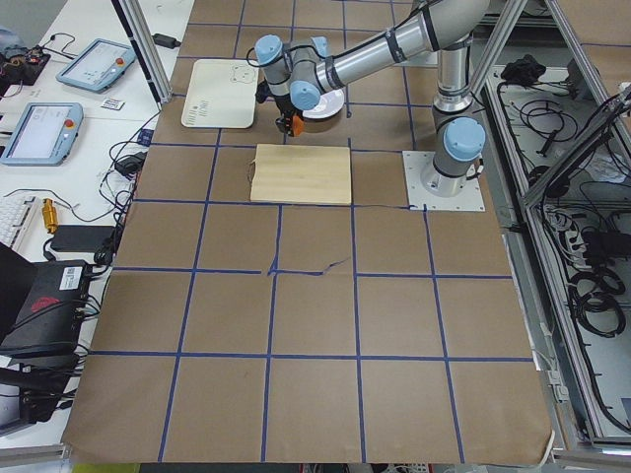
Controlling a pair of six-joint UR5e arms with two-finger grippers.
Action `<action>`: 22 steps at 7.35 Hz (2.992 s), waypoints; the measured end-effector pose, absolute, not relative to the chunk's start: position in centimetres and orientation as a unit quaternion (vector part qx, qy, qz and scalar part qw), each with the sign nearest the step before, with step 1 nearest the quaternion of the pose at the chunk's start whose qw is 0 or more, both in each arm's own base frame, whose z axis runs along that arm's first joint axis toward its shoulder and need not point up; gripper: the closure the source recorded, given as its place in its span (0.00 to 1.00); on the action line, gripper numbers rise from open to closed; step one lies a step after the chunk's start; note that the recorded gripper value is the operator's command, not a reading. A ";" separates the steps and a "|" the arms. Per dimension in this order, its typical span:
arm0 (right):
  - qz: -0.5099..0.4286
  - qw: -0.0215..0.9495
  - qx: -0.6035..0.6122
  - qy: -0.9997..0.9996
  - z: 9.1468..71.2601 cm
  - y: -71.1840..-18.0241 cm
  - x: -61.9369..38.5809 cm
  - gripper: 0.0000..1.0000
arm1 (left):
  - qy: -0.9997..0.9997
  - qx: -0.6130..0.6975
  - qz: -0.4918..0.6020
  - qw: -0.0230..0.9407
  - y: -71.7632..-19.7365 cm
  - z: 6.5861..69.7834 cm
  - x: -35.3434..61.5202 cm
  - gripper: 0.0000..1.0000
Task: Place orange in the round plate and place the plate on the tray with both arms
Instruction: 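Carry the orange with the left gripper over the white plate, then release the orange onto the plate and raise the left gripper, then move the right gripper down to the rim of the white plate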
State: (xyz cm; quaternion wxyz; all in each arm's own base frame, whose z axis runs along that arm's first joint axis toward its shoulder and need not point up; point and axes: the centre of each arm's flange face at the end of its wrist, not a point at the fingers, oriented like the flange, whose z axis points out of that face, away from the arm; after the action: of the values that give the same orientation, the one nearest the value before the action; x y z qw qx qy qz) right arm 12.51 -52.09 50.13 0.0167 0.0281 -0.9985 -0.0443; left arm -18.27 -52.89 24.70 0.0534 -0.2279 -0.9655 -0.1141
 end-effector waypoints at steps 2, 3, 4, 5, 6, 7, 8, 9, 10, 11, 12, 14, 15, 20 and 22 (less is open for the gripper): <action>-0.041 0.017 0.029 -0.999 50.4 -52.1 12.5 0.00 | -0.972 -0.184 -0.130 0.060 -49.4 23.8 -25.9 1.00; -0.038 0.017 0.030 -0.999 50.5 -52.1 12.5 0.00 | -0.976 -0.162 -0.134 0.052 -47.8 23.2 -28.8 1.00; -0.036 0.015 0.031 -0.999 50.6 -52.2 12.6 0.00 | -0.977 -0.155 -0.135 0.047 -46.6 22.4 -30.8 0.50; -0.036 0.014 0.030 -0.999 50.5 -52.3 12.6 0.00 | -0.978 -0.154 -0.132 0.045 -46.0 21.7 -31.7 0.01; -0.037 0.013 0.030 -0.999 50.4 -52.3 12.6 0.00 | -0.979 -0.154 -0.128 0.043 -45.7 21.5 -32.0 0.00; -0.038 0.013 0.029 -0.999 50.3 -52.3 12.6 0.00 | -0.980 -0.151 -0.119 0.041 -45.8 22.1 -31.9 0.00; -0.039 0.012 0.029 -0.999 50.1 -52.4 12.6 0.00 | -0.984 -0.138 -0.106 0.042 -46.8 23.7 -31.0 0.00; -0.039 0.012 0.029 -0.999 50.1 -52.5 12.6 0.00 | -0.988 -0.117 -0.094 0.045 -48.6 26.1 -29.2 0.00; -0.038 0.012 0.029 -0.999 50.1 -52.5 12.6 0.00 | -0.990 -0.094 -0.090 0.047 -50.5 29.3 -26.9 0.00; -0.040 0.013 0.029 -0.999 49.8 -52.7 12.7 0.00 | -0.993 -0.073 -0.083 0.050 -52.2 33.0 -24.6 0.00; -0.046 0.009 0.028 -0.999 49.0 -53.2 12.7 0.00 | -0.995 -0.055 -0.071 0.052 -53.5 36.4 -22.7 0.00; -0.056 -0.045 0.025 -0.997 46.8 -54.7 13.8 0.00 | -0.997 -0.038 -0.027 0.055 -53.6 42.7 -20.6 0.00; -0.057 -0.088 0.023 -0.994 45.1 -55.6 14.7 0.00 | -0.998 -0.038 -0.001 0.054 -52.3 45.6 -20.2 0.00; -0.007 -0.241 0.026 -0.970 28.5 -54.7 17.7 0.00 | -0.999 -0.015 0.038 -0.020 -49.1 51.8 -16.3 0.00; 0.008 -0.257 0.029 -0.966 24.5 -52.2 17.9 0.00 | -0.999 0.003 0.028 -0.028 -49.4 52.4 -14.2 0.00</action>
State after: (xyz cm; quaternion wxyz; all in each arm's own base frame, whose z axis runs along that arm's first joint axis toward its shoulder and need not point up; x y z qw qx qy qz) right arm 17.89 -52.20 24.47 -0.2572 0.0292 -0.9659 0.0081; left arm -14.22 -49.38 52.37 -0.0282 0.0027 -0.9992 0.0276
